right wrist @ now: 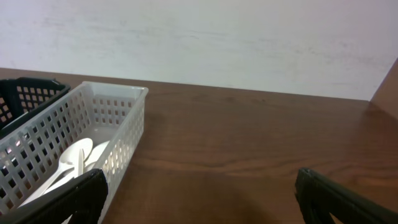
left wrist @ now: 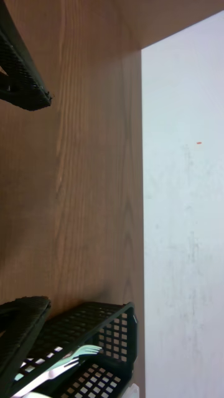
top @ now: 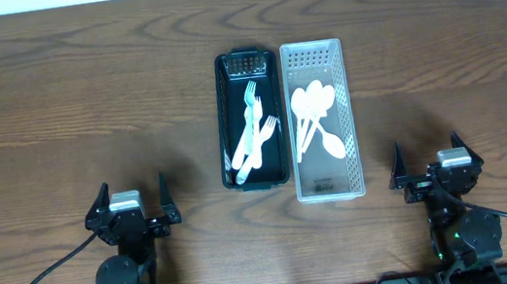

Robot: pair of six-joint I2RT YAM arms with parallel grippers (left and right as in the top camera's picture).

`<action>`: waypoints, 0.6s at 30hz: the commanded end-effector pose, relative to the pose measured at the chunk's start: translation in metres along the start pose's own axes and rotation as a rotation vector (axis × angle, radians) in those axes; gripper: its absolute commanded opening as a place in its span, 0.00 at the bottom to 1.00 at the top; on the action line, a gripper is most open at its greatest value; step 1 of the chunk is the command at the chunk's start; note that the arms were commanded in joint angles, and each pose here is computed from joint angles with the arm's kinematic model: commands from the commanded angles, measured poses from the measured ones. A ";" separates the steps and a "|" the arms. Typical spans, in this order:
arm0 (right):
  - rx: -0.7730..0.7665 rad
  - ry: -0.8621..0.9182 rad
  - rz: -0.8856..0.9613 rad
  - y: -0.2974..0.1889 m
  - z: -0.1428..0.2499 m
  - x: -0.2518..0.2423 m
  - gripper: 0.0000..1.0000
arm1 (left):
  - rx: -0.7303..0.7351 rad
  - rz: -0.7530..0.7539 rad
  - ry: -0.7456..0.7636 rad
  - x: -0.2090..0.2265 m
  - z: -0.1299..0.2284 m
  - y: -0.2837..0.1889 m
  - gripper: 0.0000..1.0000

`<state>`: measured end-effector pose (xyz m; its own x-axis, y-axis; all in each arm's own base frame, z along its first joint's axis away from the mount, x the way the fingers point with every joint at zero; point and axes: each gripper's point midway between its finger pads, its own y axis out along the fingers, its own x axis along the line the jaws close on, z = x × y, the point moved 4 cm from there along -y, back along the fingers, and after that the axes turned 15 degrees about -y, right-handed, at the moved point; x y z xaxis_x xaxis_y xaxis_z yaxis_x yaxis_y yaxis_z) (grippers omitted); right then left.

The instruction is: Pack container

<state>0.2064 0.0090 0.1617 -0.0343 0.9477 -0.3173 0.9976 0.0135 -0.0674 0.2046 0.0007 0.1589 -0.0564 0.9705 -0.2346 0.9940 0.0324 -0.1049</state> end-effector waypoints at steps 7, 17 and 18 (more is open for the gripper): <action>-0.006 -0.010 -0.015 0.000 -0.001 0.003 0.99 | 0.062 0.002 0.000 0.002 0.018 0.002 0.98; -0.006 -0.010 -0.015 0.000 -0.001 0.003 0.99 | 0.063 0.002 0.000 0.002 0.018 0.002 0.98; -0.006 -0.010 -0.015 0.000 -0.001 0.003 0.99 | 0.063 0.002 0.000 0.002 0.018 0.002 0.98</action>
<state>0.2064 0.0090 0.1617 -0.0342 0.9477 -0.3172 0.9977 0.0135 -0.0671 0.2046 -0.0016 0.1585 -0.0395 0.9709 -0.2363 0.9942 0.0145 -0.1069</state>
